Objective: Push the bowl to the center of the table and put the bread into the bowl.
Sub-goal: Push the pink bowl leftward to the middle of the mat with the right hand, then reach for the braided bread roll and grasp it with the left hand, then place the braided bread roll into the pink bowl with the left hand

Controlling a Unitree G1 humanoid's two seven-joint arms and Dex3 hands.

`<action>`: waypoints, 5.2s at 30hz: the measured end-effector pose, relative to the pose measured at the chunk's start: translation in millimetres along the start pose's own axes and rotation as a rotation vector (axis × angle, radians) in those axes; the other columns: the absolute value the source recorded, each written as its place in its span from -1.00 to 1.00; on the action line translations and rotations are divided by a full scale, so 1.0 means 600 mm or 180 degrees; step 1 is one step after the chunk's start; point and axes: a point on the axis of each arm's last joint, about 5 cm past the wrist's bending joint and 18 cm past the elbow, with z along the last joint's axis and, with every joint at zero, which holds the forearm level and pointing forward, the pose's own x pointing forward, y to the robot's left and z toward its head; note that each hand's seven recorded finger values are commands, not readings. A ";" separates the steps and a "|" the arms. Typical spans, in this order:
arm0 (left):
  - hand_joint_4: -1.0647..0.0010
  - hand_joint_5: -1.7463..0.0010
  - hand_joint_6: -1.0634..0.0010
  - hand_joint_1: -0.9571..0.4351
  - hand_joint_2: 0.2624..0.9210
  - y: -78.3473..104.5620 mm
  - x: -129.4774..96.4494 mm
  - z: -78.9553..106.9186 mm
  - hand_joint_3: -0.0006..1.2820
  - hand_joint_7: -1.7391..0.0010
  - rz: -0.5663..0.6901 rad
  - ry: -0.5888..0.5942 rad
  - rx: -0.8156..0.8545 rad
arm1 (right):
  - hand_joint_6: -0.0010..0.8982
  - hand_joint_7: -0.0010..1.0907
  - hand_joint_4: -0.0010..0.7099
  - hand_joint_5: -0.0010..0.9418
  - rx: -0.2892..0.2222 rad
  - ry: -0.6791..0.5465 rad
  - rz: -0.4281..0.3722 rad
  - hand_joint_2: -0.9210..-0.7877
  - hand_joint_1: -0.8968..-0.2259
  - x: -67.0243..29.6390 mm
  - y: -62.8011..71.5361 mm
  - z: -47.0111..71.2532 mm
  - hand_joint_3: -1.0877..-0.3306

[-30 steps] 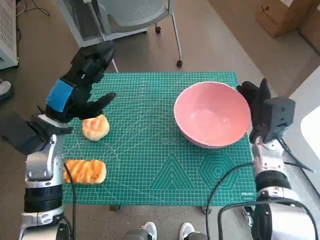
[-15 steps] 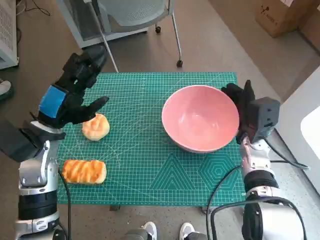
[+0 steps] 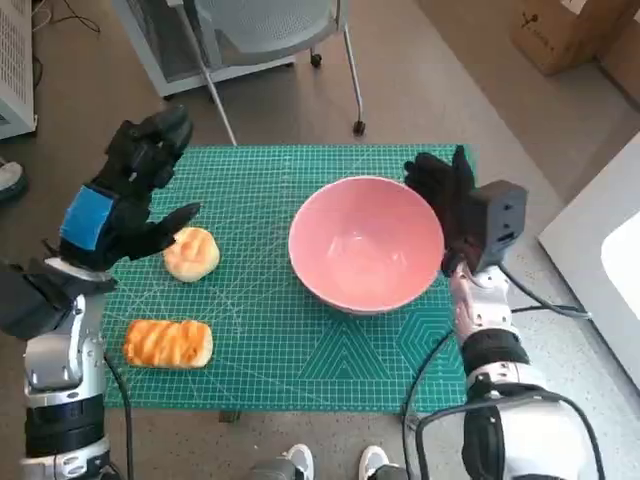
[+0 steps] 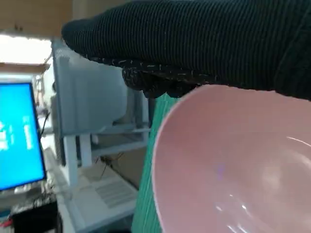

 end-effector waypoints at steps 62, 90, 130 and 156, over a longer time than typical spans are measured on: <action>0.74 1.00 0.99 -0.23 0.69 0.042 -0.051 0.072 -0.92 0.53 -0.0522 0.0539 0.1178 | -0.22 -0.96 -0.41 -0.98 -0.0349 -0.2405 0.1038 -1.00 -0.30 0.009 -0.028 0.145 0.27; 0.68 0.99 0.43 0.10 0.41 -0.014 -0.112 0.101 -1.00 0.94 -0.1497 0.1952 0.2485 | -0.17 -0.96 -0.38 -0.99 -0.0434 -0.2342 0.1112 -1.00 -0.33 0.012 -0.010 0.141 0.19; -0.31 0.93 -0.36 0.52 0.96 -0.043 -0.137 -0.059 -0.90 0.92 -0.1479 0.2286 0.2929 | -0.19 -0.98 -0.36 -0.99 -0.0457 -0.2290 0.1128 -1.00 -0.27 0.011 -0.013 0.140 0.16; -0.21 -0.45 -0.23 0.38 1.00 -0.030 -0.132 -0.062 -0.87 -0.25 -0.1342 0.2062 0.3058 | -0.19 -0.99 -0.37 -1.00 -0.0416 -0.2293 0.1141 -1.00 -0.28 0.010 -0.022 0.139 0.19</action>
